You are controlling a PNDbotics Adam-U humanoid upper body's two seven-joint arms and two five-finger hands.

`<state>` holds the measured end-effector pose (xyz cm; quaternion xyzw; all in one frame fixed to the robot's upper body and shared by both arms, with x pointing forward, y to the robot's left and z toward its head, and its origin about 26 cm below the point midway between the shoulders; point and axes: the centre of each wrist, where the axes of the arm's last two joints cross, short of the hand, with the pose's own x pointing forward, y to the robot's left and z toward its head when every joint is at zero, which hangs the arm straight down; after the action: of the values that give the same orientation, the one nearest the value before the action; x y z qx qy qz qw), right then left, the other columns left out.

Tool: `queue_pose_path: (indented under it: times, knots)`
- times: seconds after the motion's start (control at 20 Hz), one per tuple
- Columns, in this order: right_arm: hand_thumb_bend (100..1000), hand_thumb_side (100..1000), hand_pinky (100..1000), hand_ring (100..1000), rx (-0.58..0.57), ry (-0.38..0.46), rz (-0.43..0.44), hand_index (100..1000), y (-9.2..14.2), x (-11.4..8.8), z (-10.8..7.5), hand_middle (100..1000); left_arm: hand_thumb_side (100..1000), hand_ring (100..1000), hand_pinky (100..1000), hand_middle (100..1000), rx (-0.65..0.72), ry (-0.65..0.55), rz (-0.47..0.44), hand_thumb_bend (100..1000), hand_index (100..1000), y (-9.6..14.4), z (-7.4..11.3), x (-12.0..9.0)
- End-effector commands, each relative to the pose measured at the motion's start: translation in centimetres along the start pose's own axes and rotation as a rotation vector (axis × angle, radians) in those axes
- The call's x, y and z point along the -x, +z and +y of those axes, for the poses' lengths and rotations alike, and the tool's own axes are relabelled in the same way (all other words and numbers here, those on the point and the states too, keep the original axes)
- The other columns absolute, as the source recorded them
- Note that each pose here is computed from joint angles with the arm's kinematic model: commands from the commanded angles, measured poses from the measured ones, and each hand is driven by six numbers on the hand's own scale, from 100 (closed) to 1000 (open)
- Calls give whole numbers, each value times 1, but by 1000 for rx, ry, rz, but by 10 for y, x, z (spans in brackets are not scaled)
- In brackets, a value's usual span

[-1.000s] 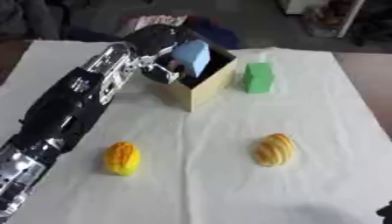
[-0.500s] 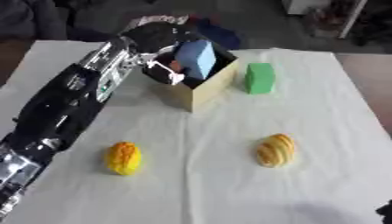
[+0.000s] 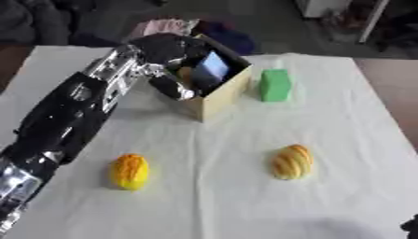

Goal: Pick up objects on the table and place them in the box.

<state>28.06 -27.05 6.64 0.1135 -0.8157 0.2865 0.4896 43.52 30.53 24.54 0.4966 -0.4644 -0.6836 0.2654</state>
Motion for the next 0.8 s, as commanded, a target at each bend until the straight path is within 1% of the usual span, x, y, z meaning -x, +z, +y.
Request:
queue_pose_path:
  times: [0.05, 0.2, 0.25, 0.35, 0.45, 0.55, 0.6, 0.7, 0.75, 0.8]
  knots:
    - [100, 569, 621, 484, -1, 18, -8, 643, 0, -4, -5, 453, 746, 990, 952, 1000, -8, -36, 32, 421, 1000, 8, 10, 15]
    - [100, 567, 621, 484, 4, 22, -7, 643, 1, -4, -6, 454, 730, 986, 951, 1000, -37, -29, 1, 378, 1000, 18, 19, 17]
    - [100, 567, 621, 484, 8, 24, -6, 643, 1, -4, -7, 454, 721, 978, 948, 1000, -47, -25, -14, 345, 1000, 23, 23, 18]
    - [100, 567, 622, 484, 18, 31, -2, 643, 2, -4, -9, 454, 744, 964, 940, 1000, -57, -20, -67, 310, 1000, 39, 35, 20]
    - [100, 567, 622, 484, 25, 38, 1, 643, 3, -4, -10, 454, 746, 957, 934, 1000, -49, -27, -115, 320, 1000, 58, 48, 19]
    - [100, 566, 622, 484, 30, 43, 0, 643, 2, -5, -11, 454, 757, 958, 933, 998, -30, -40, -165, 335, 1000, 77, 56, 16]
    - [100, 565, 622, 484, 31, 46, -1, 643, 2, -6, -11, 454, 748, 954, 929, 992, -17, -48, -188, 350, 1000, 87, 60, 12]
    - [100, 564, 622, 484, 35, 50, -3, 643, 1, -6, -12, 454, 733, 947, 925, 981, 15, -58, -230, 356, 1000, 107, 64, 3]
    - [100, 563, 622, 484, 37, 51, -3, 643, 1, -6, -12, 454, 740, 939, 919, 967, 38, -60, -251, 354, 1000, 116, 64, -3]
    - [100, 563, 622, 484, 40, 53, -2, 643, 1, -7, -13, 454, 721, 933, 915, 957, 67, -63, -275, 363, 1000, 124, 63, -10]
